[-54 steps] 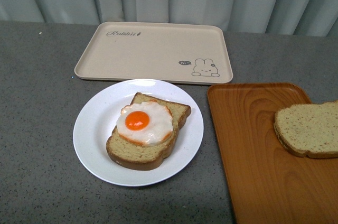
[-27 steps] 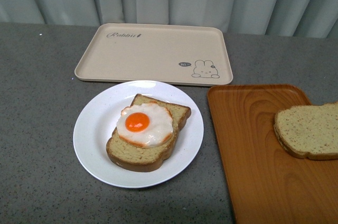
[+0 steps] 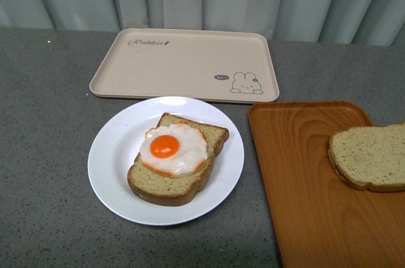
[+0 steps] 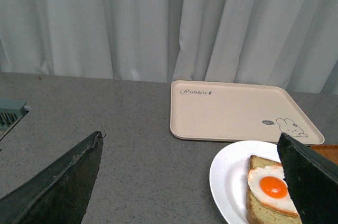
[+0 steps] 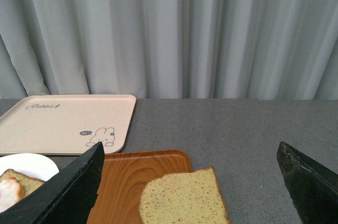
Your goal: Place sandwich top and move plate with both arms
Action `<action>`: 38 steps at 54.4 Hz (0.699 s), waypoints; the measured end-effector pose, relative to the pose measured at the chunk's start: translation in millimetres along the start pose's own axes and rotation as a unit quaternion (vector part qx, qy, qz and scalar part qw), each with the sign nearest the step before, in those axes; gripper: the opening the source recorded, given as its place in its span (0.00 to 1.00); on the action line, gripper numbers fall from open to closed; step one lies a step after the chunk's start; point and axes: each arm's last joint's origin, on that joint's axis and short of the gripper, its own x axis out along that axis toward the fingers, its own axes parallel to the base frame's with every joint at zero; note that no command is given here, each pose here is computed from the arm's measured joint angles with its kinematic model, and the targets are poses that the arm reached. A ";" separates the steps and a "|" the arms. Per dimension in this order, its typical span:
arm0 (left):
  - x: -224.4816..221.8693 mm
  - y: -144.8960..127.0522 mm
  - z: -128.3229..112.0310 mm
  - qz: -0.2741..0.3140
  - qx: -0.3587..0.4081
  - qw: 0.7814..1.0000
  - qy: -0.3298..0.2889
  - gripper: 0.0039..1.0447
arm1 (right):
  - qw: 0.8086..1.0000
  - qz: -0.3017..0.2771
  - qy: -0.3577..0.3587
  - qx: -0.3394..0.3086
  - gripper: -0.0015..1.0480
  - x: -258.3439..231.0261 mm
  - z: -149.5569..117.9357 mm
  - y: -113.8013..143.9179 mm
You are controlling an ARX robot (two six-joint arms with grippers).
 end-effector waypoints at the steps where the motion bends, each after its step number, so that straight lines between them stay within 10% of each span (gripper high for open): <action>1: 0.0 0.0 0.0 0.000 0.000 1.000 0.000 0.94 | 1.000 0.000 0.000 0.000 0.91 0.0 0.0 0.0; 38: 0.0 0.0 0.0 0.000 0.000 1.000 0.000 0.94 | 1.000 0.000 0.000 0.000 0.91 0.0 0.0 0.0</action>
